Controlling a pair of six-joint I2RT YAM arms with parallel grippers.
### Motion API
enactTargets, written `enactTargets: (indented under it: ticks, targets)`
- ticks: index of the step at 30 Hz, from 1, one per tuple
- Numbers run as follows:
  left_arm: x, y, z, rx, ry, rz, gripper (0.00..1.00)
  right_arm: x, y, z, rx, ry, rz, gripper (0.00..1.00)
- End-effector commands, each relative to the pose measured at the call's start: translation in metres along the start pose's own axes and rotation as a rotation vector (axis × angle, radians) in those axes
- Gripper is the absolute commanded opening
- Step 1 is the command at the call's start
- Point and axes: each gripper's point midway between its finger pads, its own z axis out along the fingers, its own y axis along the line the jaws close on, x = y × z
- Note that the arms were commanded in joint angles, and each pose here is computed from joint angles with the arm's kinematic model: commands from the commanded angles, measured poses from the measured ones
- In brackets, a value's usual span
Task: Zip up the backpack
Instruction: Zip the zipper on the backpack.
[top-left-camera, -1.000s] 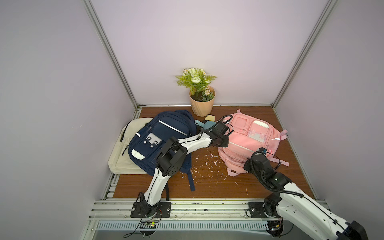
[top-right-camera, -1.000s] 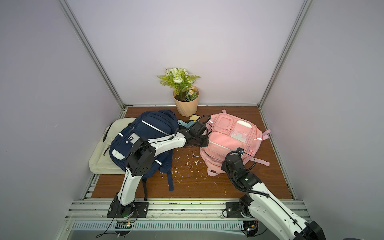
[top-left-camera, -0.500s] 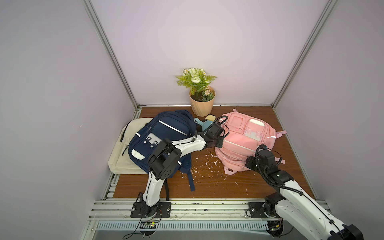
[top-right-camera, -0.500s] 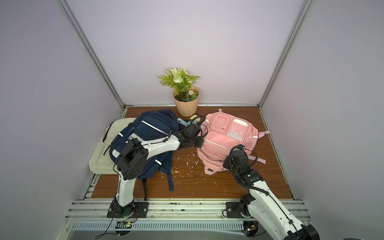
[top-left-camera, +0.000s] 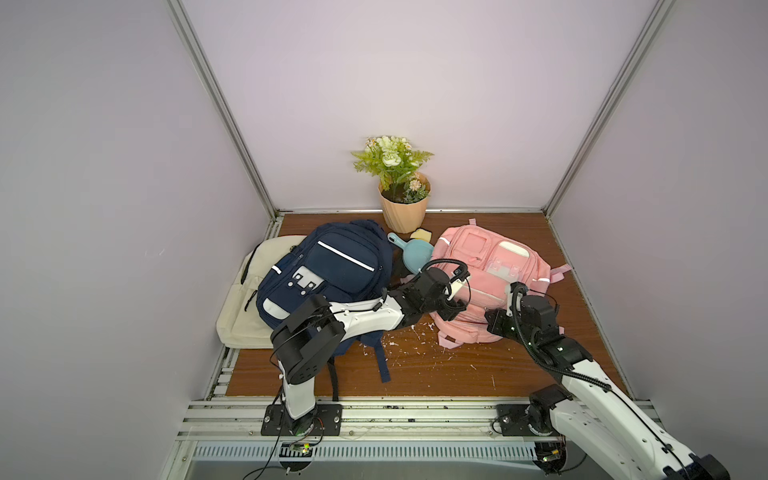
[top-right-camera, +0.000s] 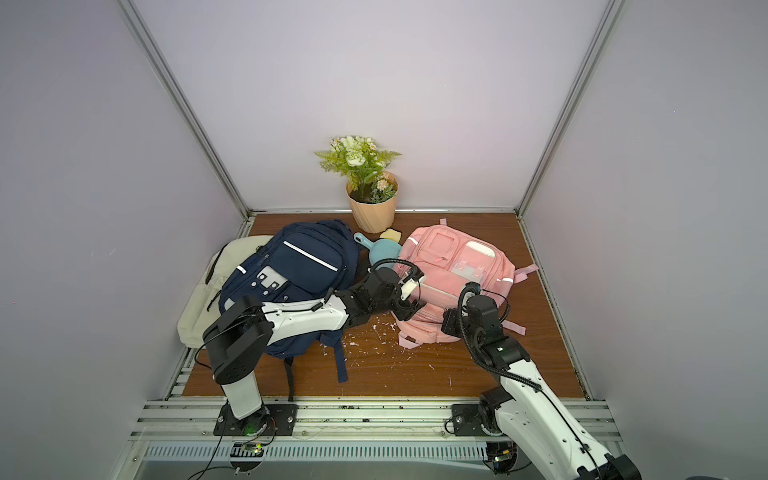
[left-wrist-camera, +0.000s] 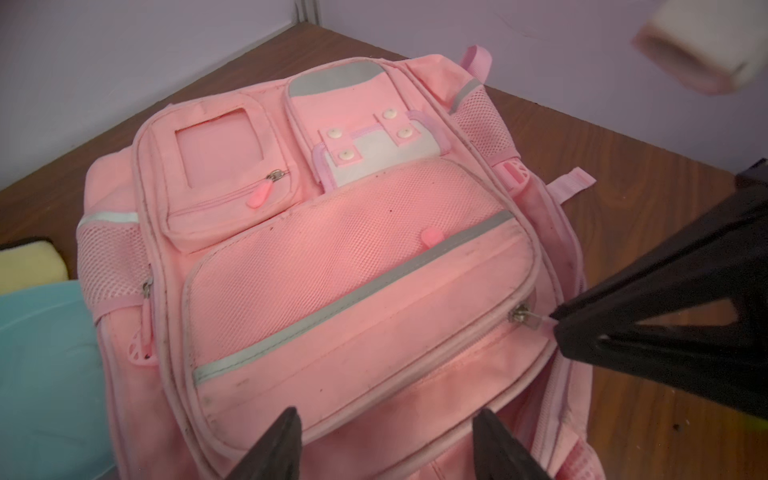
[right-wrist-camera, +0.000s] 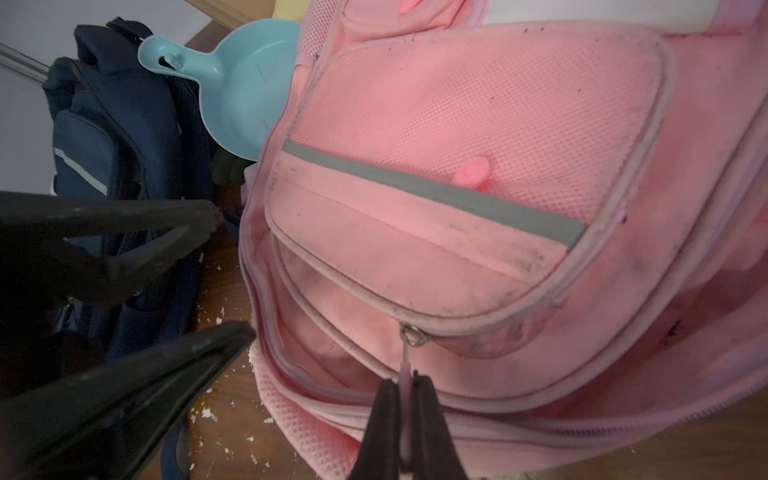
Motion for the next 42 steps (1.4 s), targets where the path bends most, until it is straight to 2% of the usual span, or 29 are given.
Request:
enactTargets:
  ticks: [1,5,12,14,17,23,26,32,42]
  targets:
    - [-0.010,-0.011,0.010,0.046,-0.056,0.168,0.68,-0.023,0.028,-0.010,-0.108,-0.054,-0.006,0.00]
    - [-0.018,-0.020,0.022,0.045,-0.057,0.260,0.68,-0.020,0.026,-0.009,-0.104,-0.045,-0.004,0.00]
    - [-0.002,-0.030,0.058,0.069,0.019,0.332,0.64,-0.020,0.028,-0.008,-0.116,-0.044,0.010,0.00]
    - [0.002,-0.033,0.066,0.082,0.040,0.343,0.59,-0.018,0.027,-0.007,-0.110,-0.038,0.016,0.00]
    - [0.009,-0.037,0.071,0.098,0.065,0.355,0.44,-0.019,0.020,-0.008,-0.070,-0.044,0.031,0.00]
    - [0.028,-0.038,0.066,0.106,0.111,0.362,0.19,-0.024,0.000,-0.010,0.043,-0.075,0.060,0.00]
    - [0.035,-0.037,0.059,0.107,0.118,0.357,0.10,-0.021,-0.014,-0.010,0.110,-0.082,0.081,0.00]
    - [0.041,-0.028,0.042,0.079,0.099,0.321,0.01,-0.023,-0.040,-0.014,0.228,-0.119,0.107,0.00]
    - [0.041,-0.003,0.020,0.003,0.058,0.250,0.00,-0.021,-0.082,-0.027,0.411,-0.123,0.161,0.00]
